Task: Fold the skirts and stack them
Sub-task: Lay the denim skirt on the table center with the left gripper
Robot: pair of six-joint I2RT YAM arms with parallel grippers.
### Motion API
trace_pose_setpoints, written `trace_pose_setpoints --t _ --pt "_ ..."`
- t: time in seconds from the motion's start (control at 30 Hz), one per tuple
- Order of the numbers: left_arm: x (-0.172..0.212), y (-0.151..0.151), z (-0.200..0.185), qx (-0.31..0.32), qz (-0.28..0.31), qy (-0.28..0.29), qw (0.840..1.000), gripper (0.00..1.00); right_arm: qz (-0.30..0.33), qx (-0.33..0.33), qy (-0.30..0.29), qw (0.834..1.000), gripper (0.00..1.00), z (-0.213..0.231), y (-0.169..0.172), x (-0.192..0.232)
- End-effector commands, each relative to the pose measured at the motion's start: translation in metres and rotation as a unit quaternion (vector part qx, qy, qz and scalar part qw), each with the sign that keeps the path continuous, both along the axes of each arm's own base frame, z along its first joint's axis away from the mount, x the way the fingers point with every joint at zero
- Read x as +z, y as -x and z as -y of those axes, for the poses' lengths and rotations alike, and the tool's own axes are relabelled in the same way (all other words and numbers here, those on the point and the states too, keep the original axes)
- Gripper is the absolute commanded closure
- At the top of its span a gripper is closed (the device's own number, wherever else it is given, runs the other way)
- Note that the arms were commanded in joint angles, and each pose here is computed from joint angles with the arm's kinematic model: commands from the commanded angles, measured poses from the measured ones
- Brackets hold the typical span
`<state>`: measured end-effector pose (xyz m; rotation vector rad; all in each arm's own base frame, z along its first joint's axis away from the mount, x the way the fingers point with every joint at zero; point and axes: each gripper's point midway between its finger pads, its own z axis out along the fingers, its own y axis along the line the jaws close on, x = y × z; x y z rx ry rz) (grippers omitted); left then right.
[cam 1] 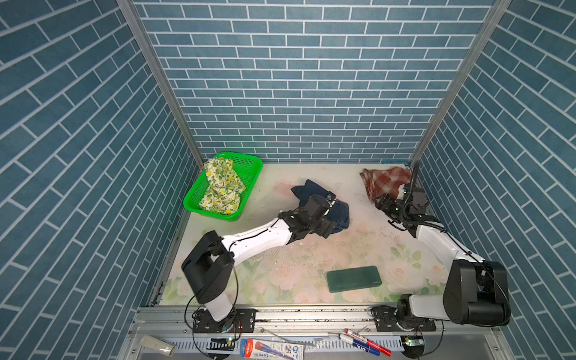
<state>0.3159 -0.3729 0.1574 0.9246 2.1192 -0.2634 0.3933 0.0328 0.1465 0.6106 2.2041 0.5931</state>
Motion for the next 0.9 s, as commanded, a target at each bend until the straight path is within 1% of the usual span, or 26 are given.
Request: trace_pose_setpoints --t 0.0,0.13,0.33,0.4,0.43,0.47,0.5,0.53,0.57,0.6,0.63,0.73,0.8,0.87 --pt "-0.004 -0.002 0.027 -0.032 0.04 -0.064 0.997 0.05 0.01 -0.028 -0.047 0.998 0.25 0.011 0.004 0.006" --pt "-0.03 -0.005 0.061 -0.057 0.049 -0.111 0.991 0.05 0.023 -0.052 -0.066 0.996 0.25 0.026 0.007 0.011" --pt "-0.07 -0.035 0.082 -0.024 0.057 -0.167 0.984 0.06 0.054 -0.084 -0.038 0.994 0.25 0.041 0.015 0.033" --pt "-0.084 -0.047 0.086 -0.002 0.061 -0.186 0.981 0.09 0.06 -0.088 -0.023 0.994 0.25 0.045 0.018 0.039" --pt "-0.089 -0.053 0.086 0.008 0.062 -0.192 0.979 0.13 0.063 -0.089 -0.018 0.994 0.25 0.046 0.02 0.041" --pt "-0.096 -0.059 0.088 0.015 0.06 -0.198 0.978 0.18 0.064 -0.09 -0.013 0.994 0.25 0.047 0.021 0.044" --pt "-0.099 -0.065 0.089 0.023 0.062 -0.201 0.977 0.33 0.066 -0.091 -0.01 0.994 0.25 0.047 0.022 0.046" --pt "-0.098 -0.073 0.088 0.037 0.067 -0.203 0.976 0.54 0.067 -0.091 -0.007 0.994 0.25 0.048 0.023 0.047" --pt "-0.092 -0.081 0.085 0.054 0.069 -0.198 0.976 0.8 0.067 -0.09 -0.005 0.994 0.25 0.047 0.024 0.048" --pt "-0.082 -0.088 0.083 0.066 0.065 -0.185 0.978 0.99 0.069 -0.089 -0.001 0.994 0.25 0.048 0.025 0.05" --pt "-0.07 -0.093 0.081 0.073 0.064 -0.167 0.981 1.0 0.069 -0.088 0.001 0.994 0.25 0.048 0.026 0.05" --pt "-0.02 -0.102 0.077 0.075 0.066 -0.082 0.992 1.0 0.071 -0.089 0.01 0.993 0.25 0.05 0.028 0.052" --pt "0.019 -0.102 0.075 0.065 0.059 -0.021 0.996 1.0 0.075 -0.091 0.013 0.993 0.26 0.05 0.029 0.054" --pt "0.056 -0.099 0.076 0.046 0.058 0.035 0.997 1.0 0.078 -0.091 0.011 0.993 0.26 0.05 0.028 0.056"
